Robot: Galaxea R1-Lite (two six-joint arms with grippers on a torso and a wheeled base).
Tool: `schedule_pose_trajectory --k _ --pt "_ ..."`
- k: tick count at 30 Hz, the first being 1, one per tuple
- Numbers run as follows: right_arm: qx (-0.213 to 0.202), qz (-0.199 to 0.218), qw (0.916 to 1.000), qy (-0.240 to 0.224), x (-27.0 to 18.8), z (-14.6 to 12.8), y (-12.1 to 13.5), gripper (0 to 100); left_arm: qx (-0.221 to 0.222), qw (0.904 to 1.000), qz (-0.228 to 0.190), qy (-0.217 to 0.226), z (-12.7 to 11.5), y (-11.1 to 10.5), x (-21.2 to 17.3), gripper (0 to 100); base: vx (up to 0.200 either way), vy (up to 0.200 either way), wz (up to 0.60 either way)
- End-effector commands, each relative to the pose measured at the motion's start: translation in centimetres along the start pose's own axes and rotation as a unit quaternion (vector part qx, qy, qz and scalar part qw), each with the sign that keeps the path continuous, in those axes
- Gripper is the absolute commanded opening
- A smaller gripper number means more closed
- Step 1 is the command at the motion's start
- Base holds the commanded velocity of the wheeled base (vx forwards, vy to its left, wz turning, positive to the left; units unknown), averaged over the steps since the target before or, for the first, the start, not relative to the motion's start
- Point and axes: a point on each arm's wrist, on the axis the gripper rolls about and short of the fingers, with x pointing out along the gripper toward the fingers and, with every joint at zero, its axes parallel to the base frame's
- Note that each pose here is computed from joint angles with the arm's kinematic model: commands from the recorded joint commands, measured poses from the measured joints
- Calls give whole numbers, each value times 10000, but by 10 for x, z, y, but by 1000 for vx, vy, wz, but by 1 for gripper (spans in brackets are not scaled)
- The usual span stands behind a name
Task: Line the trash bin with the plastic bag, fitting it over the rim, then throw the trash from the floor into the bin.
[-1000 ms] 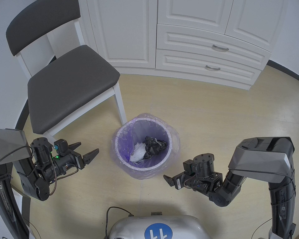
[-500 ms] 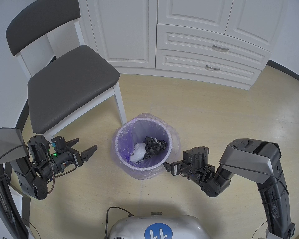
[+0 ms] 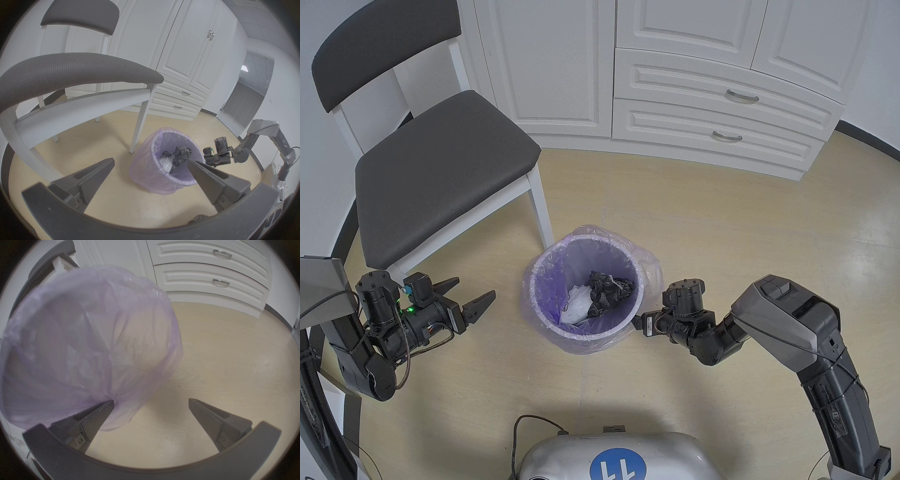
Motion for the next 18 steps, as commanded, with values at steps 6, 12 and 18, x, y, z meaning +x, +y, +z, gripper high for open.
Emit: schedule_pose_trajectory --k 6,12,18 --pt "-520 -269 9967 568 46 -7 -20 100 -33 10000 -10 76 -5 0 1 100 0 0 0" --pt "-541 -262 9936 960 13 1 -25 100 -37 9999 -24 106 -6 -1 0 100 0 0 0" --pt "-420 -363 9959 709 -65 36 -43 100 -57 9999 -45 156 -8 -3 0 100 0 0 0"
